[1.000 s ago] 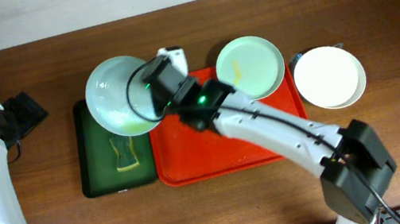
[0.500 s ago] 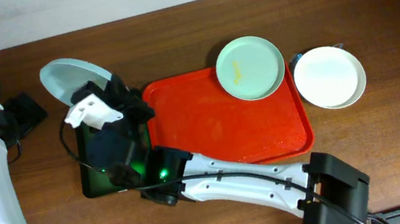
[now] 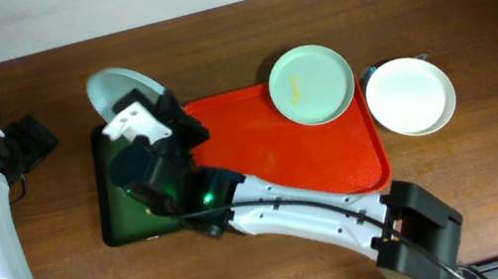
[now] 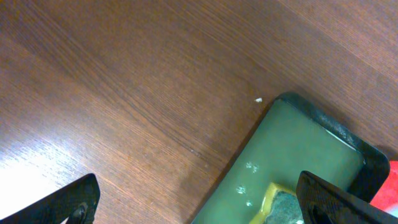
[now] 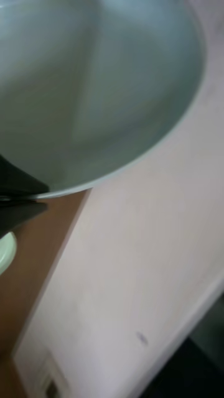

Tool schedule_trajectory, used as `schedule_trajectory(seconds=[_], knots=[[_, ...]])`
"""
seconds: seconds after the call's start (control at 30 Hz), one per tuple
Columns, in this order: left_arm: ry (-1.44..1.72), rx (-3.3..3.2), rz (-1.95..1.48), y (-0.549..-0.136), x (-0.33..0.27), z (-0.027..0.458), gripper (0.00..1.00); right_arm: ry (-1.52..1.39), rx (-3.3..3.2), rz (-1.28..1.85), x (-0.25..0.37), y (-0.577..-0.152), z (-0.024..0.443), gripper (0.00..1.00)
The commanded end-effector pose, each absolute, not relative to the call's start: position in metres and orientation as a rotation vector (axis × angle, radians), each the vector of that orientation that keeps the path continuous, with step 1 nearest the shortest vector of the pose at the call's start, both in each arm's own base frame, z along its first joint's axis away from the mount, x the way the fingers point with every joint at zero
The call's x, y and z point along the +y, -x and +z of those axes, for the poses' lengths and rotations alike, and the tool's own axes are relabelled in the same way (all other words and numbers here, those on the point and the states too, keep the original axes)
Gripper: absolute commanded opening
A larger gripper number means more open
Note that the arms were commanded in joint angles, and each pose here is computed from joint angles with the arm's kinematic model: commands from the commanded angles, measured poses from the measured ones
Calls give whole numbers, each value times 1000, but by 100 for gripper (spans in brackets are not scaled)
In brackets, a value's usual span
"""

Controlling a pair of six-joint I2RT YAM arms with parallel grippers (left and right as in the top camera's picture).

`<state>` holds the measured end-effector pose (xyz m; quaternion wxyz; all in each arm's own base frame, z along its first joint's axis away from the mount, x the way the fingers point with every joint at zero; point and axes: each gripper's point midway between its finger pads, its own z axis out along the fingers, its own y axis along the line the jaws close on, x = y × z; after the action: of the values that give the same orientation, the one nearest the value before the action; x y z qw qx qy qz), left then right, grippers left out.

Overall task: Clean dirty plates on tray and stack at the side
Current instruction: 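Carry the plate right and stack it on the white plate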

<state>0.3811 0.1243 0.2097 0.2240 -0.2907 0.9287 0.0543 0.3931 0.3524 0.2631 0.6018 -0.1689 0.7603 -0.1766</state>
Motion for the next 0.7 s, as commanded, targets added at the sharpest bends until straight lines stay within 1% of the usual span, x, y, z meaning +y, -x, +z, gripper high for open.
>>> schedule_trajectory(seconds=[0.0,0.07,0.13,0.2,0.27,0.3,0.37,0.4,0.43,0.5,0.57,0.67], knots=[[820,2544,152,-381,126,214,99,193,2067,120,363,-399,208,4],[821,2544,152,-381,126,214,99,162,2206,286,360,-404,186,4],[820,2544,152,-381,126,214,99,191,2301,419,352,-409,178,4],[821,2544,152,-381,126,214,99,175,2329,524,336,-417,190,4],[821,2544,152,-381,126,214,99,106,2334,596,296,-430,214,4],[820,2544,152,-381,126,214,99,47,2342,591,272,-435,222,4],[820,2544,152,-381,126,214,99,-132,2378,530,200,-441,234,4],[820,2544,152,-381,126,214,99,-223,2392,483,162,-442,237,4],[820,2544,152,-381,126,214,99,-355,2421,415,111,-438,236,4],[820,2544,152,-381,126,214,99,-606,2477,297,27,-423,222,4],[820,2544,152,-381,126,214,99,-855,2533,180,-52,-395,201,4],[820,2544,152,-381,126,214,99,-1065,2599,73,-128,-354,177,4]])
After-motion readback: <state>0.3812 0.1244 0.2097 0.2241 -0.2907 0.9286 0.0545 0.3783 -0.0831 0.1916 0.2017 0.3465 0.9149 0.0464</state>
